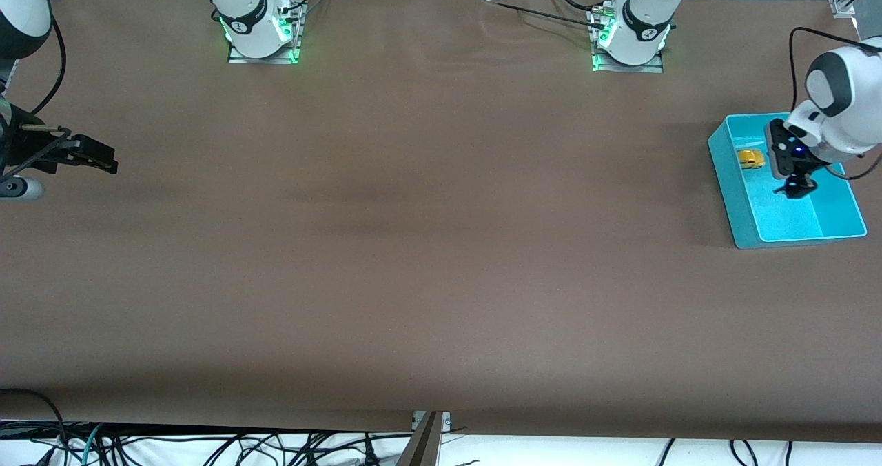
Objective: Wind and store yellow beetle car
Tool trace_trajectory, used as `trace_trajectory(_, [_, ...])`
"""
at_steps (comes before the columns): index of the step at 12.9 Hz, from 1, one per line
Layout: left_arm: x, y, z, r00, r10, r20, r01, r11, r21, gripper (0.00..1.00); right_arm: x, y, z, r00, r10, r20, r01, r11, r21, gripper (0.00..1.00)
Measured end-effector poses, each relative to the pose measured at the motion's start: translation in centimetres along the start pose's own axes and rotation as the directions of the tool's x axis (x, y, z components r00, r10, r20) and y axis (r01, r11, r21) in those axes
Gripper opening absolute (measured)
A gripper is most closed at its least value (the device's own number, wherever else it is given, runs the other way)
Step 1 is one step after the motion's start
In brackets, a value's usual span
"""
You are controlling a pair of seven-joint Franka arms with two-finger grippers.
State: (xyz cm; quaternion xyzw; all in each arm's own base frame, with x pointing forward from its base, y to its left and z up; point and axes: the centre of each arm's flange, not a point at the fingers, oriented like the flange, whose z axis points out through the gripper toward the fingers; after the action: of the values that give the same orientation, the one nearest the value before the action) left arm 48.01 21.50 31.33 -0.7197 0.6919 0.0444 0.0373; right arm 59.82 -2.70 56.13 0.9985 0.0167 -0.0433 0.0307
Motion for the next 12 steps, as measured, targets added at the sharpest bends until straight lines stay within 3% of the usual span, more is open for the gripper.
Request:
trace_trajectory(4, [2.7,-6.2,-13.6,1.000,-0.017,-0.008,0.018,0.975,0.222,1.00,0.0,0.0,0.0,1.000,0.000,0.000,0.000,1.000,0.000,1.00])
trace_trajectory(6, [3.4,-7.2,-15.3,0.998,-0.068,-0.015,0.070,0.960,0.271,1.00,0.0,0.0,0.0,1.000,0.001,0.000,-0.001,1.000,0.000,1.00])
trace_trajectory(8, [3.9,-7.6,-16.1,0.973,-0.222,-0.065,0.232,0.933,0.274,1.00,0.0,0.1,0.0,1.000,0.001,0.000,-0.001,1.000,0.000,1.00])
trace_trajectory(10, [4.6,-7.6,-17.7,0.877,-0.464,-0.121,0.479,0.857,0.188,1.00,0.0,0.1,0.0,1.000,0.001,0.000,-0.001,1.000,0.000,1.00])
trace_trajectory(12, [5.7,-7.2,-20.1,0.721,-0.682,-0.121,0.692,0.718,0.077,1.00,0.0,0.1,0.0,1.000,0.001,0.000,-0.001,1.000,0.000,1.00])
